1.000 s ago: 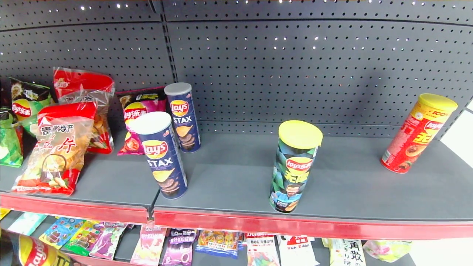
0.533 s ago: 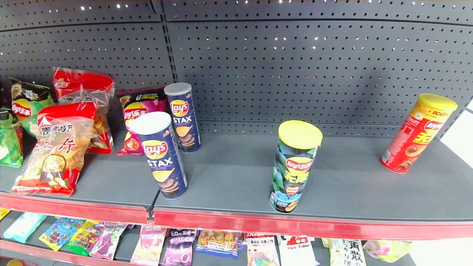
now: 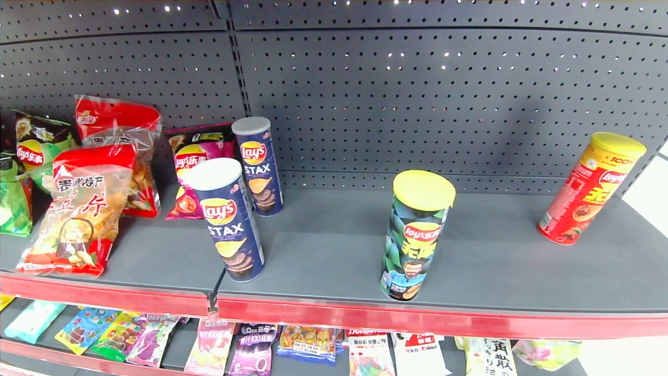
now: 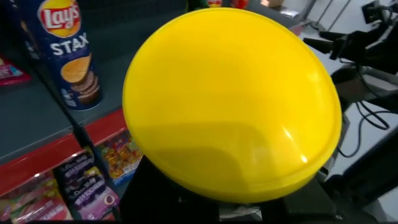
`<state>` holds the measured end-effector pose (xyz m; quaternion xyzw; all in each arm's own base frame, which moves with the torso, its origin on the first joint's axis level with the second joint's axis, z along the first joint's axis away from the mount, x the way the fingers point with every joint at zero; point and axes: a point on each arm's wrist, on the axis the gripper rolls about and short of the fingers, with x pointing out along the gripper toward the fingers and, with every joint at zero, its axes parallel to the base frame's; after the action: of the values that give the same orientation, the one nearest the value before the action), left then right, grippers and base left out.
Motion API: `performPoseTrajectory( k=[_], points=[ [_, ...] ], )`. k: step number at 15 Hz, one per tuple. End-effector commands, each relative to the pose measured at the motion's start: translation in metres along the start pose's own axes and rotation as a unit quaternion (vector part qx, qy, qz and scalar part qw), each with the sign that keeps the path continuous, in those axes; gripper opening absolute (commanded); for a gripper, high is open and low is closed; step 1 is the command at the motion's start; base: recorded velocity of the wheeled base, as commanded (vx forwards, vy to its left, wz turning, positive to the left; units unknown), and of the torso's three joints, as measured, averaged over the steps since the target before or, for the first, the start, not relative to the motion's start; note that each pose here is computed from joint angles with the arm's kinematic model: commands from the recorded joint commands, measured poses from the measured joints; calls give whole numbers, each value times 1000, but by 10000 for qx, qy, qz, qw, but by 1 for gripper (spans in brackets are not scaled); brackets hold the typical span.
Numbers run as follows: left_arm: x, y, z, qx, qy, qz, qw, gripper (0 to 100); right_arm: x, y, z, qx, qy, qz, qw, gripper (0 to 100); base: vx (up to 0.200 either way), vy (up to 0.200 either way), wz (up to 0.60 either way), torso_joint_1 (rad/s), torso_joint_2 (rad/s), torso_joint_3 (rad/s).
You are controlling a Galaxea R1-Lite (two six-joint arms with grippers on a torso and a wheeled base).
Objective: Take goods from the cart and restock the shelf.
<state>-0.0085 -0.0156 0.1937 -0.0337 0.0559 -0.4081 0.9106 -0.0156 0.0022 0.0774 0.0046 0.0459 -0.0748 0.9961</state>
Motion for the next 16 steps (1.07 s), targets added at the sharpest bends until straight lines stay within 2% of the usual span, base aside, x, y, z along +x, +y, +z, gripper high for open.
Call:
performPoseTrajectory(
  k=[1, 10, 13, 16],
  points=[
    [5, 5, 3, -61, 58, 41, 10000, 0, 0, 0, 0, -6, 14, -3, 10000, 100, 0, 0, 0, 0, 0, 0],
    [6, 6, 4, -70, 74, 18, 9999, 0, 0, 0, 0, -14, 22, 36, 10000, 100, 0, 0, -600, 4, 1, 3],
    [8, 8, 6, -99, 95, 42, 9999, 0, 0, 0, 0, -14, 22, 43, 10000, 100, 0, 0, 0, 0, 0, 0],
    [17, 18, 13, -88, 81, 172, 9998, 0, 0, 0, 0, -14, 22, 43, 10000, 100, 0, 0, 0, 0, 0, 0]
  ],
)
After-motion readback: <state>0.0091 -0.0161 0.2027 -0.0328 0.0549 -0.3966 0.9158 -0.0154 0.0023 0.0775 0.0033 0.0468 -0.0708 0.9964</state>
